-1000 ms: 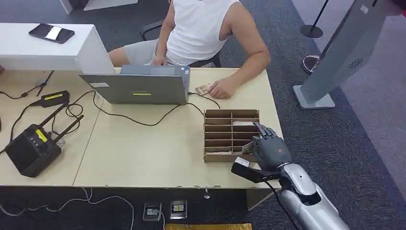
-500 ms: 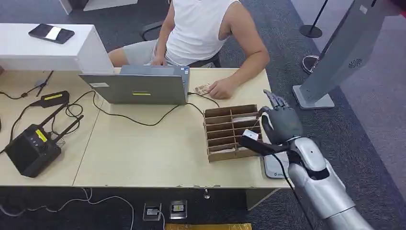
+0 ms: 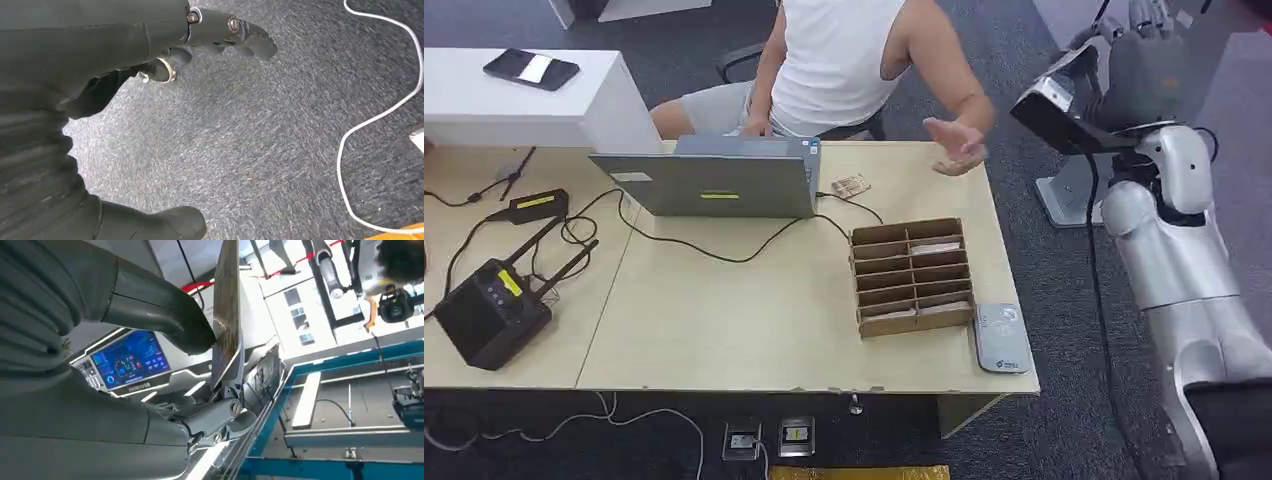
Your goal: Pass the card to the sensor for recognition and then transmit it.
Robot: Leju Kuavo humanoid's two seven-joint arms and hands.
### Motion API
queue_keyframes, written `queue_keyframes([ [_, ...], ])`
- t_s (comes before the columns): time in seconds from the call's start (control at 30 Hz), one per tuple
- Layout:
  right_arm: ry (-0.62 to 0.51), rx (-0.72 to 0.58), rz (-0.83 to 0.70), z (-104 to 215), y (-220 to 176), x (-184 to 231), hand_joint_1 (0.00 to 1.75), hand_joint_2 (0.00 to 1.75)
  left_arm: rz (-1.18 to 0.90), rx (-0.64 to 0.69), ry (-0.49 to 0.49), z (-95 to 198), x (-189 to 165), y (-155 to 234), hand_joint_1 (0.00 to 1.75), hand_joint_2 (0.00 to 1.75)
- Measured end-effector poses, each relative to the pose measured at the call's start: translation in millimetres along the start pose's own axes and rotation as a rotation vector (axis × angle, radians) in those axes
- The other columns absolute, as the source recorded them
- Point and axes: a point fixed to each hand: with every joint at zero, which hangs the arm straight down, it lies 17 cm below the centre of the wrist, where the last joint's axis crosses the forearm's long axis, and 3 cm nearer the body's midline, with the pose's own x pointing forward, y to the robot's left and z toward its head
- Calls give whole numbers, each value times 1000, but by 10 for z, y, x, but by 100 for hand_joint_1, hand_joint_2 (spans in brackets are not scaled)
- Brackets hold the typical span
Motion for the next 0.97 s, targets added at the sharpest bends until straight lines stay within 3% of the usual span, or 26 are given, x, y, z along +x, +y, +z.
queue_keyframes([
  [0.2, 6, 99, 25, -135, 400, 74, 175, 175, -1, -2, -7, -14, 85, 10, 0, 175],
  [0.53, 0, 325, 35, 162, 1250, 334, 175, 175, -4, -12, -8, -20, 127, 7, 0, 175],
  [0.57, 3, 336, 31, 188, 1289, 343, 168, 175, -4, -11, -7, -20, 122, 9, 0, 175],
  [0.6, 5, 344, 29, 208, 1323, 353, 49, 175, -5, -11, -7, -18, 117, 4, 0, 175],
  [0.63, 5, 354, 27, 232, 1362, 365, 0, 175, -5, -11, -5, -17, 104, 4, 0, 175],
  [0.77, 10, 368, 18, 307, 1451, 376, 0, 175, -7, -12, 3, -10, 50, -3, 0, 175],
  [0.97, 33, 289, -48, 269, 1340, 349, 0, 175, 0, -7, 15, 8, -23, -34, 0, 175],
])
